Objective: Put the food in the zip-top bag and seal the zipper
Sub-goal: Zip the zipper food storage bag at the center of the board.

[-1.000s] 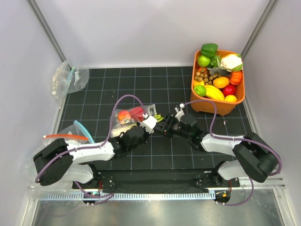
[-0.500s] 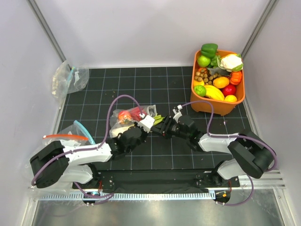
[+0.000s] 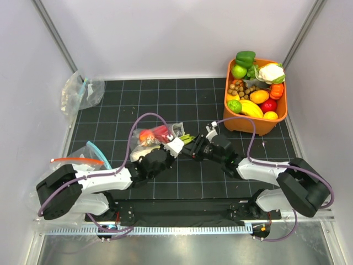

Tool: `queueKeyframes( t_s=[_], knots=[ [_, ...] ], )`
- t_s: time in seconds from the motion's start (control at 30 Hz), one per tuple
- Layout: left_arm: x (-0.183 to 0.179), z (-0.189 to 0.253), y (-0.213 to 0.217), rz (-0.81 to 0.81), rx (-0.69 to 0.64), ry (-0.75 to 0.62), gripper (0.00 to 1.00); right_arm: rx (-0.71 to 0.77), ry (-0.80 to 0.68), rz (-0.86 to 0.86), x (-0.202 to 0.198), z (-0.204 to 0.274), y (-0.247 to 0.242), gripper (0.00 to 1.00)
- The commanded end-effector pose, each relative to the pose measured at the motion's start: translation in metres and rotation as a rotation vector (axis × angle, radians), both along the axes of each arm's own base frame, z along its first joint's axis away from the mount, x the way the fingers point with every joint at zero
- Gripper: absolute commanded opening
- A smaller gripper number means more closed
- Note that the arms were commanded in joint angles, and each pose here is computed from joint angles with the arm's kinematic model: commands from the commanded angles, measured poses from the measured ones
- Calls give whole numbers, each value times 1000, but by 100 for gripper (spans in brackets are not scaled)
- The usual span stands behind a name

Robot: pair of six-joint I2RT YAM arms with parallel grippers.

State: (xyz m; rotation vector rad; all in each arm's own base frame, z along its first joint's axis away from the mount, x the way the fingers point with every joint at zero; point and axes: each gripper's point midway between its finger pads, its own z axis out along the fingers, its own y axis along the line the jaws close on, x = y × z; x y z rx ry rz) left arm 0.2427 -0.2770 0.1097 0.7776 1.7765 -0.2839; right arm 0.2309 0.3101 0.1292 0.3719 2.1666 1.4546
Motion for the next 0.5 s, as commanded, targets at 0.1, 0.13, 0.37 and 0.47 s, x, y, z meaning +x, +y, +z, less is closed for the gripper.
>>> queueKeyframes(
  t_s=[0.1, 0.13, 0.37, 0.47],
  knots=[
    [-9, 27, -20, -102, -61, -81, 0, 7, -66, -24, 7, 14, -5, 36],
    [-8, 28, -21, -102, -62, -84, 0, 7, -64, -21, 7, 14, -4, 33],
    [-8, 23, -19, -107, -22, -101, 4, 0, -61, -29, 9, 13, -11, 8],
    [-9, 19, -19, -107, 22, -119, 27, -15, -63, -78, 11, 14, -24, 1]
  ],
)
